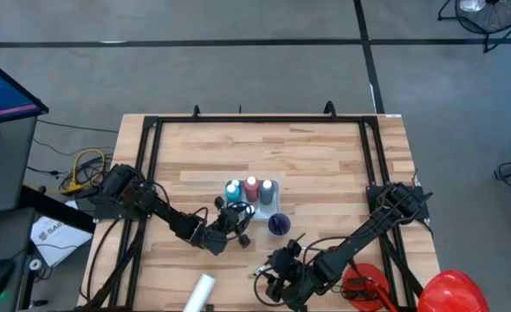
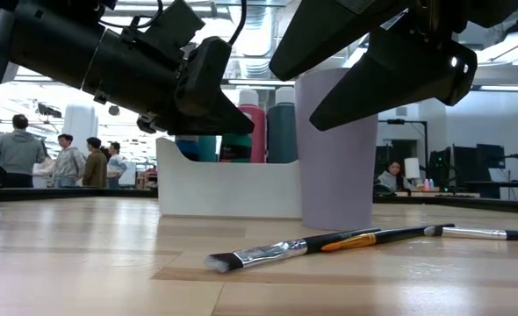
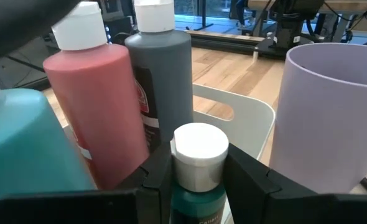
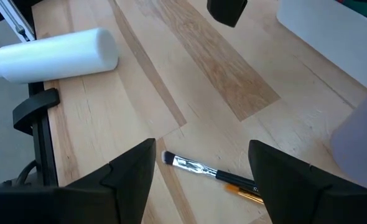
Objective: Pick & Place Paint Supplies
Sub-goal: Put the green paint bottle into the white bin
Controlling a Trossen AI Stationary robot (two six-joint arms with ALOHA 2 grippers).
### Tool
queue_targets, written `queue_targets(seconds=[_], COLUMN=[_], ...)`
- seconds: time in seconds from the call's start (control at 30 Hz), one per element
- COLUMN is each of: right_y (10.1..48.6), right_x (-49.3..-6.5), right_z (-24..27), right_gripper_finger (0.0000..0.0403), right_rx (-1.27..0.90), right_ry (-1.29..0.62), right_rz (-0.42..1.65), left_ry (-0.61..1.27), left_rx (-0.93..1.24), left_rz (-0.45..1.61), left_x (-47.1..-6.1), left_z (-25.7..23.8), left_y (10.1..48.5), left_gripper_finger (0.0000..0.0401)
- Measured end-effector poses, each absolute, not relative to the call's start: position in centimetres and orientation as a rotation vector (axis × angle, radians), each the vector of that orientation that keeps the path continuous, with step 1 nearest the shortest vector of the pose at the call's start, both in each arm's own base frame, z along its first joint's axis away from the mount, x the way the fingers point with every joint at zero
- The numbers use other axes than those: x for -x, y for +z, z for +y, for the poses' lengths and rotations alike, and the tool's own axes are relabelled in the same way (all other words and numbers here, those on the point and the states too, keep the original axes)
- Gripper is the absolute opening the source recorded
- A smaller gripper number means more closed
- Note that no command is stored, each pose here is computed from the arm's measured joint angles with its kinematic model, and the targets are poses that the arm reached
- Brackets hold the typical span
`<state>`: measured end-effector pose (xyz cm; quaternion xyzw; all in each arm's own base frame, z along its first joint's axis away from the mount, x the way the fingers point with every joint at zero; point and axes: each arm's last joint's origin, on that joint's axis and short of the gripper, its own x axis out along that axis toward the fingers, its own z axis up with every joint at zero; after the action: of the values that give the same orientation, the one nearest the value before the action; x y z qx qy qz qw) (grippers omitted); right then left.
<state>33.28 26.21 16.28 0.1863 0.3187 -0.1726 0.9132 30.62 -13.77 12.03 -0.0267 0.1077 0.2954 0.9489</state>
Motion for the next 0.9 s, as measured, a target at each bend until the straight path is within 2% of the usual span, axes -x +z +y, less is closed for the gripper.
queue_targets(seconds=[0.2,0.57,0.9], right_y=[16.28,16.28,16.28], right_x=[-33.28,-33.28,-33.28], right_z=[26.21,26.21,26.21], right_gripper_finger=[0.0249,0.0249,0.0249], right_rx=[-0.383,-0.383,-0.383], right_ry=[-0.356,-0.355,-0.355], right_rz=[0.657,0.657,0.657], left_ry=[0.582,0.551,0.555], left_rx=[0.058,0.079,0.075], left_rz=[0.232,0.238,0.236], left_x=[-30.60,-30.66,-30.62], left_z=[-13.76,-13.84,-13.90], left_y=[11.89,11.89,11.87], left_gripper_finger=[0.0102,0.0166,0.0172])
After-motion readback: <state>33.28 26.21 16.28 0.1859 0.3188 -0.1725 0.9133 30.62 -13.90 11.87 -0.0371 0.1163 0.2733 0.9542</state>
